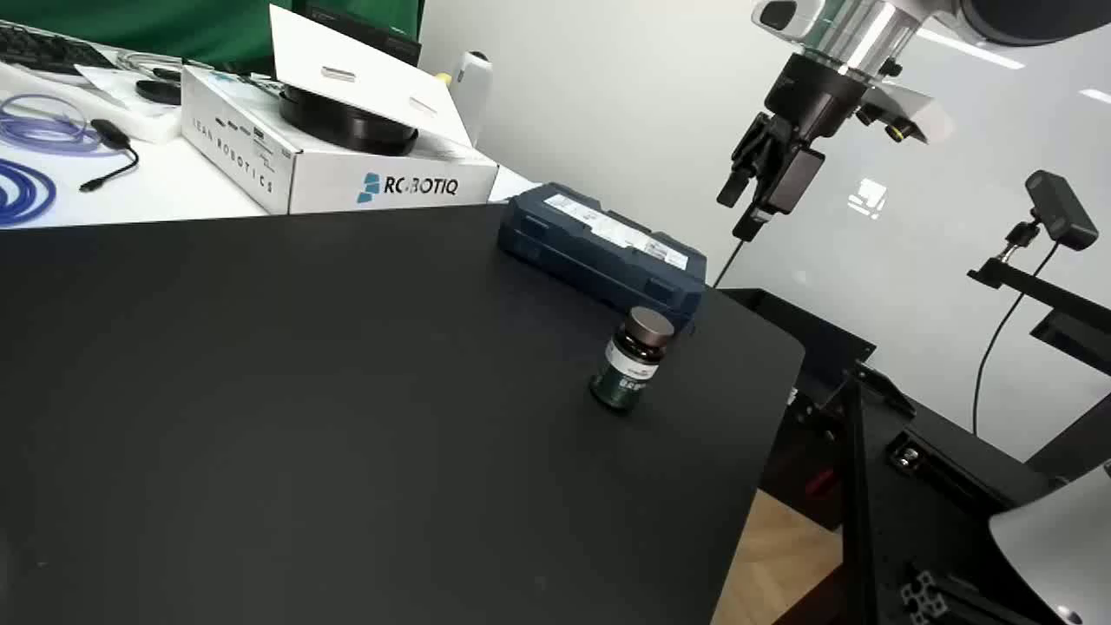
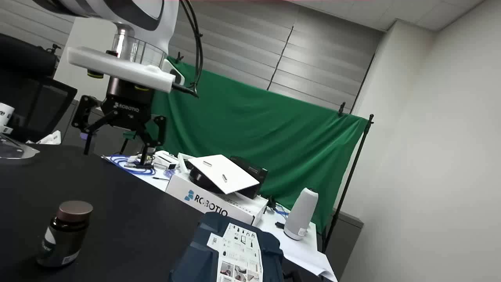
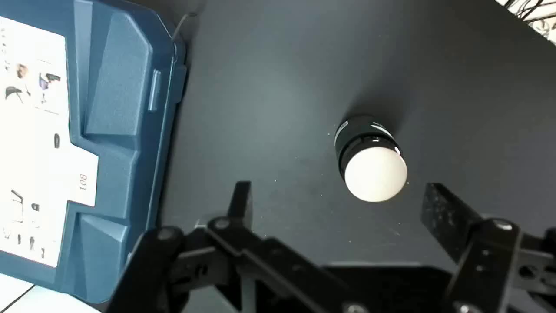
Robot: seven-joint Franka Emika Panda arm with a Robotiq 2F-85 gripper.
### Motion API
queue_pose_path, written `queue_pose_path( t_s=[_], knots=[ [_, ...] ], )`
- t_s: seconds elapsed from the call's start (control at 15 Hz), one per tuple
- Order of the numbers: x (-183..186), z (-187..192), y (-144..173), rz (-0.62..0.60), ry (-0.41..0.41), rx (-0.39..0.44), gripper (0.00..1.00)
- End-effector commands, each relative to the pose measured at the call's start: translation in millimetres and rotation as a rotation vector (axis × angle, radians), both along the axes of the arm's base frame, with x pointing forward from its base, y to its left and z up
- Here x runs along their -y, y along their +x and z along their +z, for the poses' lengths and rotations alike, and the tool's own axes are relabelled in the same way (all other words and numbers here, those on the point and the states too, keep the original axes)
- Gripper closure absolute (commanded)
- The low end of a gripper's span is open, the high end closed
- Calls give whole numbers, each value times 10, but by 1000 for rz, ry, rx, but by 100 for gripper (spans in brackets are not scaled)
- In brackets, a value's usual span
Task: Move the bottle forward
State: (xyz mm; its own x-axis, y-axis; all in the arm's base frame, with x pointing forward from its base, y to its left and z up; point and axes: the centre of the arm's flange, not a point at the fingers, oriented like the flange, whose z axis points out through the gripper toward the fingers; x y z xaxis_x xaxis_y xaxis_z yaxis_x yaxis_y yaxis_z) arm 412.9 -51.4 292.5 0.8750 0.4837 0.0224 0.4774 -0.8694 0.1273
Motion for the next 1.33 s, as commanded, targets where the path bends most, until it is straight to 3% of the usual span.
queue_pose_path(
  t_s=[0.0, 1.27],
  knots=[
    [0, 0, 0, 0, 0, 0, 0],
    [-19, -31, 29, 7, 5, 7, 0]
  ],
)
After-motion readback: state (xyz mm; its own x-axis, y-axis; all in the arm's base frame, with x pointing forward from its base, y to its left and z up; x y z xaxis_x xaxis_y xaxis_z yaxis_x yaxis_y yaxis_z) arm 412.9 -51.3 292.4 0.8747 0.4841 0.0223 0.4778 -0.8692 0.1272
